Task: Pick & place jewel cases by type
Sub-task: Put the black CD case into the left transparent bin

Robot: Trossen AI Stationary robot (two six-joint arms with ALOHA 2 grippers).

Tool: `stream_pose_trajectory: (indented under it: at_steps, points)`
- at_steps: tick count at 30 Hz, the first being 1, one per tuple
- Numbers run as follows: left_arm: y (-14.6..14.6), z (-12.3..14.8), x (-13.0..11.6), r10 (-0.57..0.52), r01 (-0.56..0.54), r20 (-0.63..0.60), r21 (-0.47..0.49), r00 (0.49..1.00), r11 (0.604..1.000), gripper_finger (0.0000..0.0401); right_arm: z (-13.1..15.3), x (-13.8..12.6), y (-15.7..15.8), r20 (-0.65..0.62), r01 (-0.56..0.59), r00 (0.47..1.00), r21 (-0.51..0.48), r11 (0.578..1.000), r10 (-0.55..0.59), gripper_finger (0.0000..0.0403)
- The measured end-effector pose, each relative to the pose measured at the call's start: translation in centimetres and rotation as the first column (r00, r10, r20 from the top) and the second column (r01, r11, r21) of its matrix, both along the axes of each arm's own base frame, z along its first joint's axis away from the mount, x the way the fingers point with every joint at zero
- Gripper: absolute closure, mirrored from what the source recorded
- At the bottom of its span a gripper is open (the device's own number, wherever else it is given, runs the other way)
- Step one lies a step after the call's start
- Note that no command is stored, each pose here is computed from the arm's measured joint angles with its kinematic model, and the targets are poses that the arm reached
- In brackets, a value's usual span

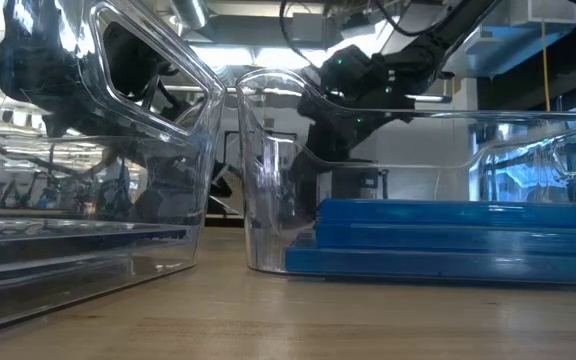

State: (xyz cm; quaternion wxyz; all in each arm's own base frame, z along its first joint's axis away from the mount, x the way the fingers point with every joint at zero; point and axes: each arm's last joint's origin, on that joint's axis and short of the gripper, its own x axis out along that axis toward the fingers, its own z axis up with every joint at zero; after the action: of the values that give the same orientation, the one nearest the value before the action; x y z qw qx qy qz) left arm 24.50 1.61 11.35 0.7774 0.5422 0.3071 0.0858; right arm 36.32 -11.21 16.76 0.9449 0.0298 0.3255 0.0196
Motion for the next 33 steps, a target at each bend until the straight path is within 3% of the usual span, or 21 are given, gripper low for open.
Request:
stream_pose_trajectory:
  at_steps: [10, 15, 19, 25, 33]
  points:
    - [-0.3, 0.0, 0.0, -0.004, 0.004, 0.0, 0.005, 1.0, 1.0, 0.0365, 0.7, -0.3, 0.0, 0.002, 0.002, 1.0, -0.002, 1.0, -0.002, 0.0185]
    - [-0.6, 0.1, 0.0, 0.018, -0.017, -0.012, 0.051, 1.0, 0.999, 0.0369, 0.5, -0.6, -0.1, -0.03, 0.009, 1.0, 0.009, 1.0, -0.009, 0.0185]
    - [-1.0, 0.2, 0.0, 0.035, -0.034, -0.005, 0.077, 0.999, 0.996, 0.0363, 0.5, -1.2, -0.7, -0.095, 0.124, 0.987, -0.049, 0.991, -0.128, 0.0185]
    - [-1.7, 1.3, 0.2, 0.062, -0.073, 0.092, 0.128, 0.994, 0.989, 0.0369, 2.9, -2.5, -1.4, -0.09, 0.315, 0.935, -0.227, 0.922, -0.342, 0.0185]
    - [-1.8, 4.0, -0.2, 0.079, -0.112, 0.2, 0.159, 0.977, 0.981, 0.0363, 6.1, -3.6, -1.1, -0.002, 0.361, 0.927, -0.259, 0.896, -0.374, 0.0185]
